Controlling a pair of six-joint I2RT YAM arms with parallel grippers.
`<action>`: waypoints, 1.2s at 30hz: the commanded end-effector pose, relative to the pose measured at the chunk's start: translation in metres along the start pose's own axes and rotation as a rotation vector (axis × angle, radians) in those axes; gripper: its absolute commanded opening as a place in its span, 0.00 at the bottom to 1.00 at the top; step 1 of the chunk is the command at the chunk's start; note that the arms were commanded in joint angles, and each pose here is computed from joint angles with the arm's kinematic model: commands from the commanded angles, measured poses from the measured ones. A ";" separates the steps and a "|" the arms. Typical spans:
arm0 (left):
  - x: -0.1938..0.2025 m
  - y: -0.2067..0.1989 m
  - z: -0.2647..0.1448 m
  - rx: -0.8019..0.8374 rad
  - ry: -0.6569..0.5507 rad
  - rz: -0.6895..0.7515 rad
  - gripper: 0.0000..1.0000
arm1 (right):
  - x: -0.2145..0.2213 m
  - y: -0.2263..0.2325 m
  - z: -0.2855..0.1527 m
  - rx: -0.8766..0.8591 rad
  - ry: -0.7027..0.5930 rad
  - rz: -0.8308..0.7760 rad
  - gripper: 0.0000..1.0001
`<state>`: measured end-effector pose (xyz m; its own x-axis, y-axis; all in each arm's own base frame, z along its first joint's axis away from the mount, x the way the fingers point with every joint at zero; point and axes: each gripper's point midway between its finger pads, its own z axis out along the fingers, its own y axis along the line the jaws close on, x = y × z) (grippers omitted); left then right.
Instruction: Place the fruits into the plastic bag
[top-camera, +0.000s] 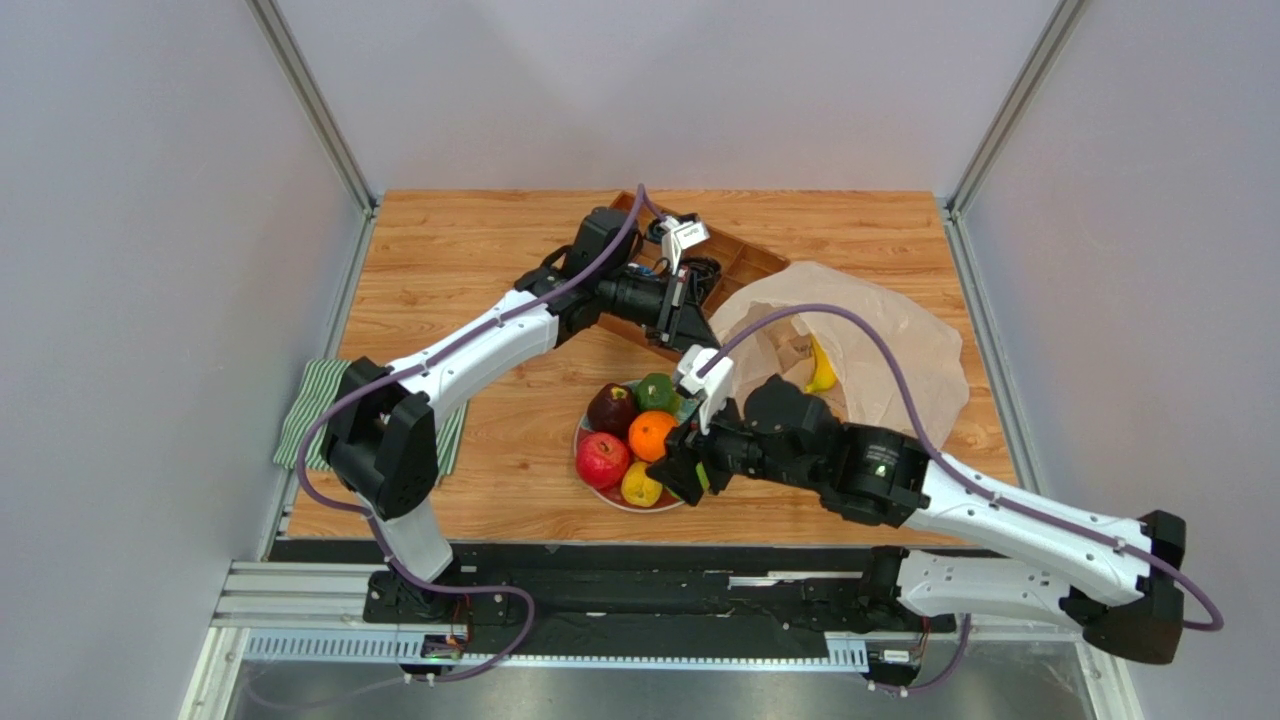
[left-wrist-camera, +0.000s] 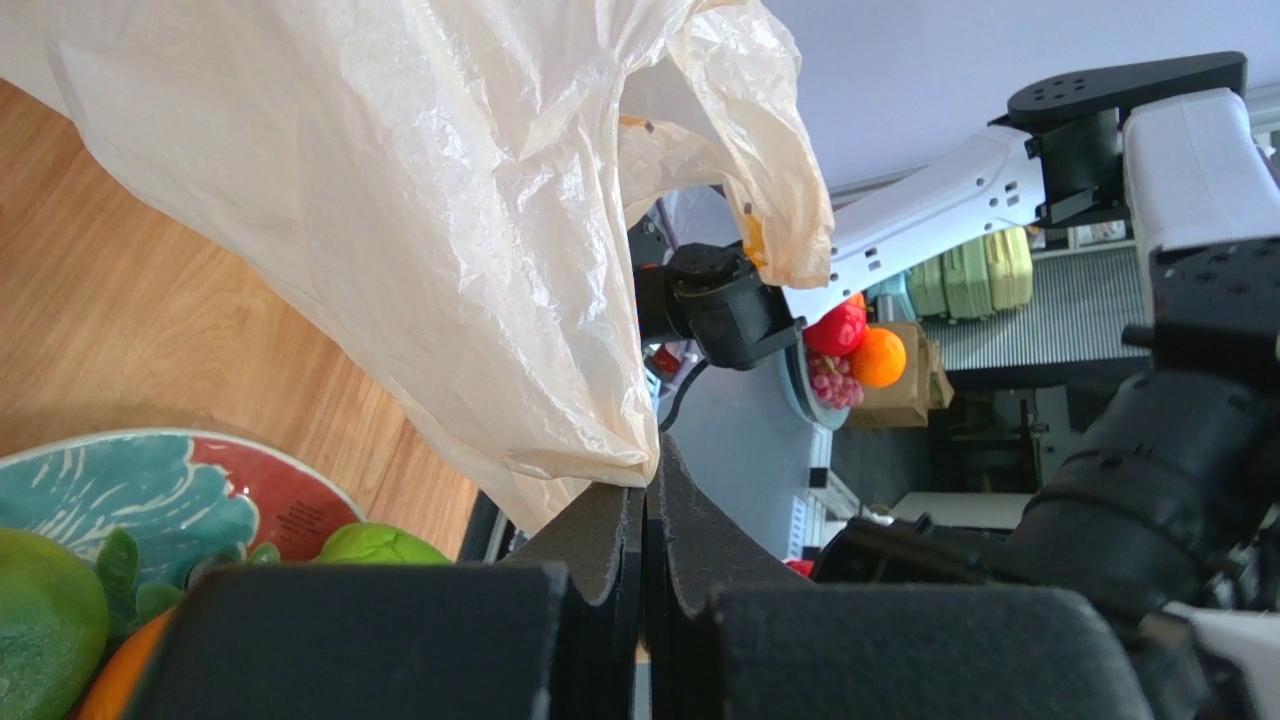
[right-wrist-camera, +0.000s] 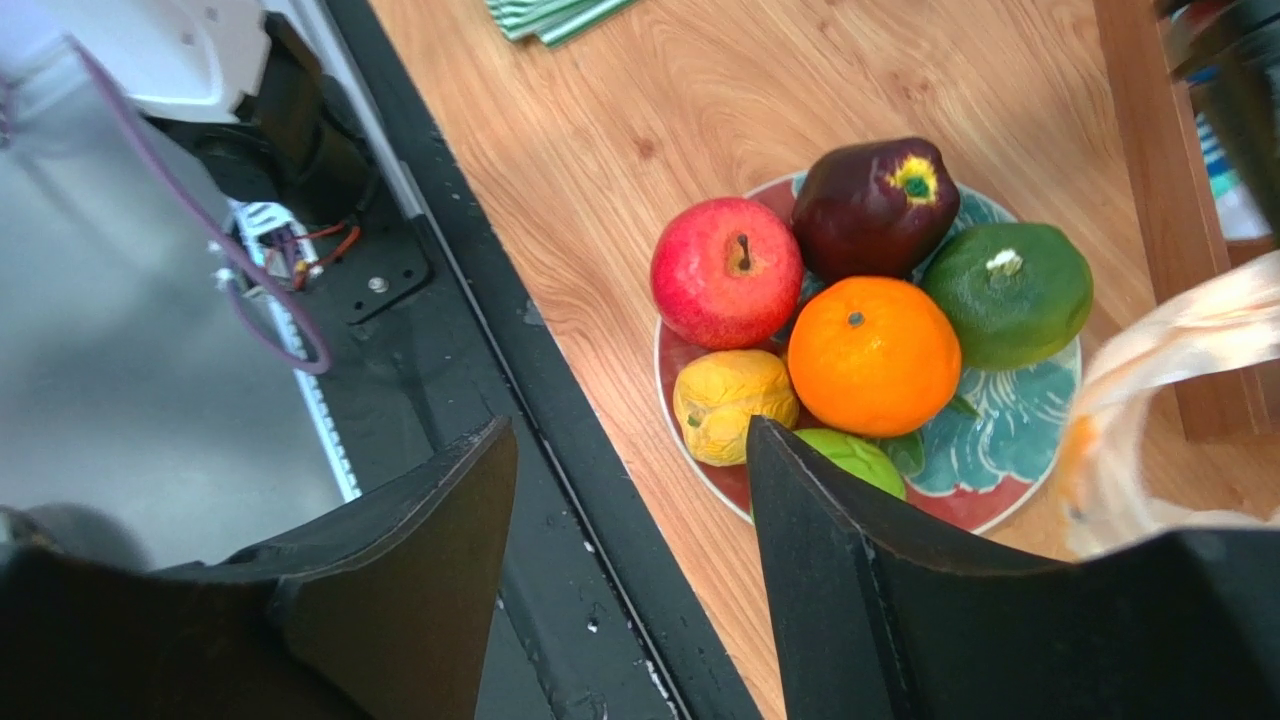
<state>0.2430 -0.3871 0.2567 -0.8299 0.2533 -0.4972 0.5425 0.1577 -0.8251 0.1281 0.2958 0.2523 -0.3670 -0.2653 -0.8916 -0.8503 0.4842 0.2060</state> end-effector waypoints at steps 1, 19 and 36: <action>-0.013 -0.011 -0.003 0.019 -0.019 0.066 0.00 | 0.011 -0.020 0.023 0.201 -0.019 0.052 0.61; -0.013 -0.011 -0.003 0.019 -0.019 0.066 0.00 | 0.104 -0.080 0.048 0.551 0.245 0.212 0.76; -0.013 -0.014 -0.004 0.020 -0.021 0.073 0.00 | 0.125 -0.086 0.060 0.497 0.236 0.403 0.79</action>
<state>0.2449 -0.3870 0.2585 -0.8279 0.2496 -0.5023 0.5469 0.1607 -0.8216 0.1736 0.2580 0.0895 -0.7374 -0.2133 -0.6409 -0.3946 0.9061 0.1524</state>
